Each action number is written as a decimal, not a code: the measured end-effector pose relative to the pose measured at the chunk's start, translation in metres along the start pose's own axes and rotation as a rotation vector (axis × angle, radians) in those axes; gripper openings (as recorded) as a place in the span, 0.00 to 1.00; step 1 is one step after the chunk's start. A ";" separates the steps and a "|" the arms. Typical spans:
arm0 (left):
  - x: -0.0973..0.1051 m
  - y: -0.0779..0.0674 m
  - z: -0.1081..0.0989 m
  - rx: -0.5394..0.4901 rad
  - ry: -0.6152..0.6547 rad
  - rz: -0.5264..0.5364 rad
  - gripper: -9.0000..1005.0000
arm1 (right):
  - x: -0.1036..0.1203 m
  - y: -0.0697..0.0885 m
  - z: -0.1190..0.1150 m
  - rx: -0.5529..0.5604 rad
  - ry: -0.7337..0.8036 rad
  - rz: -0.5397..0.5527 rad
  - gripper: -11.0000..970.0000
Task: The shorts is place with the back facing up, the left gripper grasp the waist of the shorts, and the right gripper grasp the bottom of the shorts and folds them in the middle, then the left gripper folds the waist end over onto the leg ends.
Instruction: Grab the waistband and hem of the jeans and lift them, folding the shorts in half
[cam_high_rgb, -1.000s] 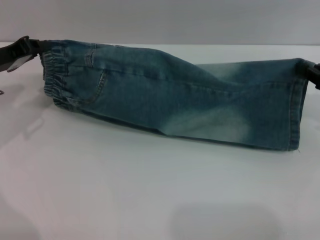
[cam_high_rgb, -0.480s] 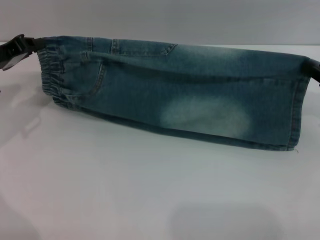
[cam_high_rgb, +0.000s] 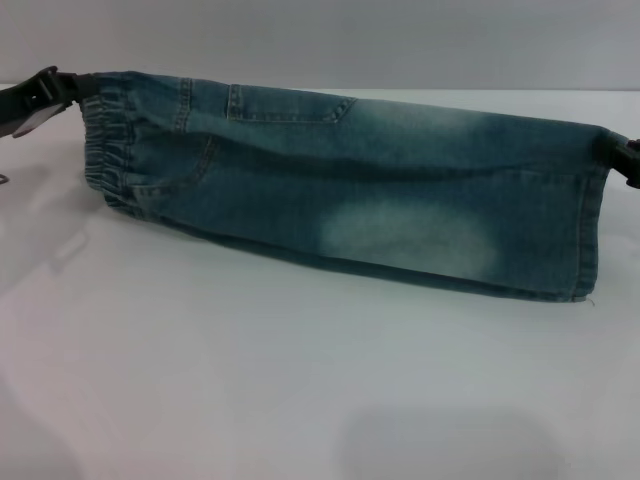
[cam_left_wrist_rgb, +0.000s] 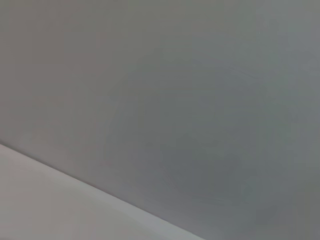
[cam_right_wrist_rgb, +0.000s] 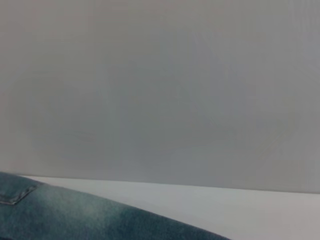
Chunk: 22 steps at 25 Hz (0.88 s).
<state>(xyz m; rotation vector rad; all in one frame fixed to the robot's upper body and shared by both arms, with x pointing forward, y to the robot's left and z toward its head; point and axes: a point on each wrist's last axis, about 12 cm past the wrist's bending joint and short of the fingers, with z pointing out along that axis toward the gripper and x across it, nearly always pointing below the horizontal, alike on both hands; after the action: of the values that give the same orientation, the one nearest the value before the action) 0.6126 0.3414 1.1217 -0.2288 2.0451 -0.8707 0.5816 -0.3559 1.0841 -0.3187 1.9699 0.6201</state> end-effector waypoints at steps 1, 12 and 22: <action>0.000 -0.001 0.001 0.001 0.003 0.004 0.07 | 0.000 0.000 0.001 0.005 0.002 -0.002 0.07; 0.006 -0.012 0.014 0.012 0.073 0.086 0.07 | -0.001 0.002 0.017 0.043 0.042 -0.038 0.08; 0.007 -0.019 0.022 0.007 0.090 0.173 0.19 | -0.001 -0.001 0.025 0.101 0.056 -0.042 0.23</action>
<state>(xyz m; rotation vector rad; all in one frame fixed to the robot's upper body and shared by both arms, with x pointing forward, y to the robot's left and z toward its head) 0.6227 0.3132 1.1211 -0.0077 2.1092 -0.7931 0.6010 -0.3425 1.0756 -0.3174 2.0350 0.4873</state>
